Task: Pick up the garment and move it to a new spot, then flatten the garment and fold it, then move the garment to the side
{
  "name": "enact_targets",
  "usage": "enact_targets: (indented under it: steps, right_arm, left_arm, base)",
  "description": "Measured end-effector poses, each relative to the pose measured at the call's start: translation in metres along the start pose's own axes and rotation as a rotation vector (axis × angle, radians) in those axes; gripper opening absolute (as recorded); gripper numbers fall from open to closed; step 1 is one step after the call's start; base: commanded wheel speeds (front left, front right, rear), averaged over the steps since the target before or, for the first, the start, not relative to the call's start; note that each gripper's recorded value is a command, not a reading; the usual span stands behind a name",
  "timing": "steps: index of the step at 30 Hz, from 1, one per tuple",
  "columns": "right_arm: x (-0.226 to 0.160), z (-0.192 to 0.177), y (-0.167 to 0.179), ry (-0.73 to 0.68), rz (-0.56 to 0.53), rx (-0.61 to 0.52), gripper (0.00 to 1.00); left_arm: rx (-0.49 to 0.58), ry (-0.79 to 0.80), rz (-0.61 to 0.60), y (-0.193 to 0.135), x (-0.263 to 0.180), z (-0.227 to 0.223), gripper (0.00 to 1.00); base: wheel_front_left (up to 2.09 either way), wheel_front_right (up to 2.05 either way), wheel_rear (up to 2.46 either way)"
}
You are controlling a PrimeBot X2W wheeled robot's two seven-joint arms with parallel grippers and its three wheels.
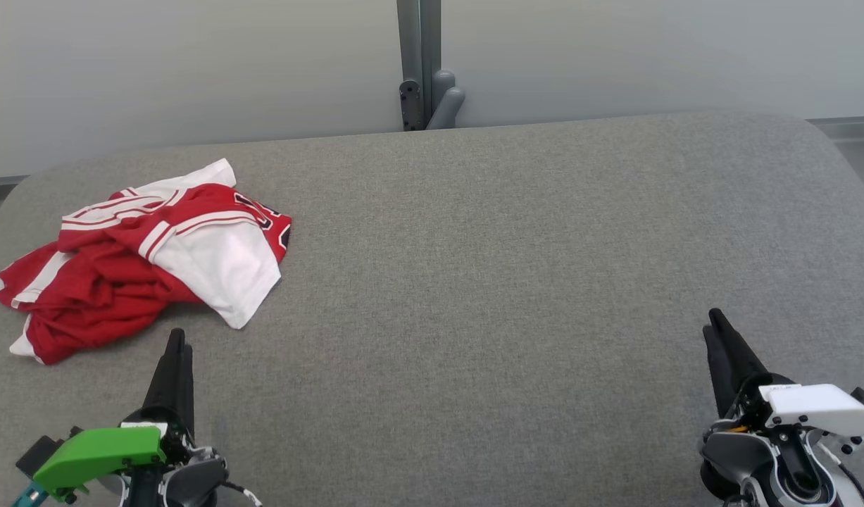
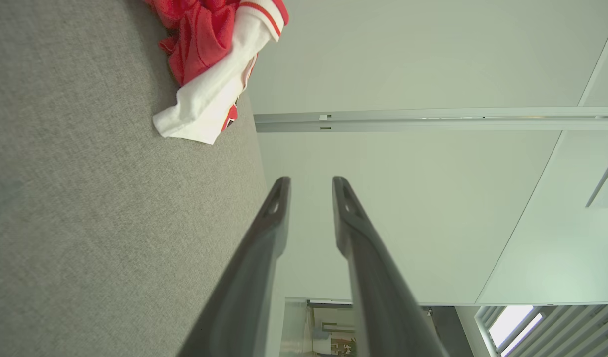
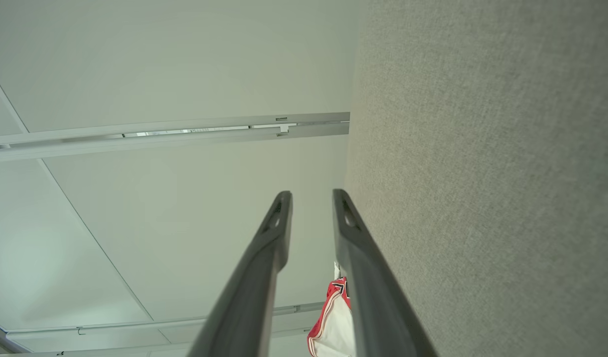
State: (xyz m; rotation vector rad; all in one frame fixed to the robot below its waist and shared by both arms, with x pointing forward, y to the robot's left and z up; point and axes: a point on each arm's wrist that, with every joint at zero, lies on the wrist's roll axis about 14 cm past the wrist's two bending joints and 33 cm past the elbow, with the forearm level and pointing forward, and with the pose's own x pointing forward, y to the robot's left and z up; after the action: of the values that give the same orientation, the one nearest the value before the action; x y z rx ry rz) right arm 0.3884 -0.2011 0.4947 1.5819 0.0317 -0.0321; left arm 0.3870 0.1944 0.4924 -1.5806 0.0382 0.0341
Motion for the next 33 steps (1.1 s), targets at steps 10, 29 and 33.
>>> enact_targets:
  steps: [10, 29, 33]
  right_arm:
    - [-0.007, -0.006, -0.009, -0.006, -0.023, -0.014, 1.0]
    - [-0.008, -0.012, 0.004, 0.005, 0.016, -0.36, 1.0]
    - [-0.008, -0.012, 0.007, 0.009, 0.025, -0.482, 1.0]
  left_arm:
    - [0.003, -0.006, 0.03, 0.011, -0.007, -0.006, 1.0]
    - [0.279, 0.01, 0.033, 0.013, -0.011, -0.018, 1.0]
    - [0.366, 0.015, 0.028, 0.013, -0.011, -0.02, 1.0]
  base:
    - [0.0, 0.0, 0.0]
    - [0.0, 0.0, 0.0]
    - [0.0, 0.0, 0.0]
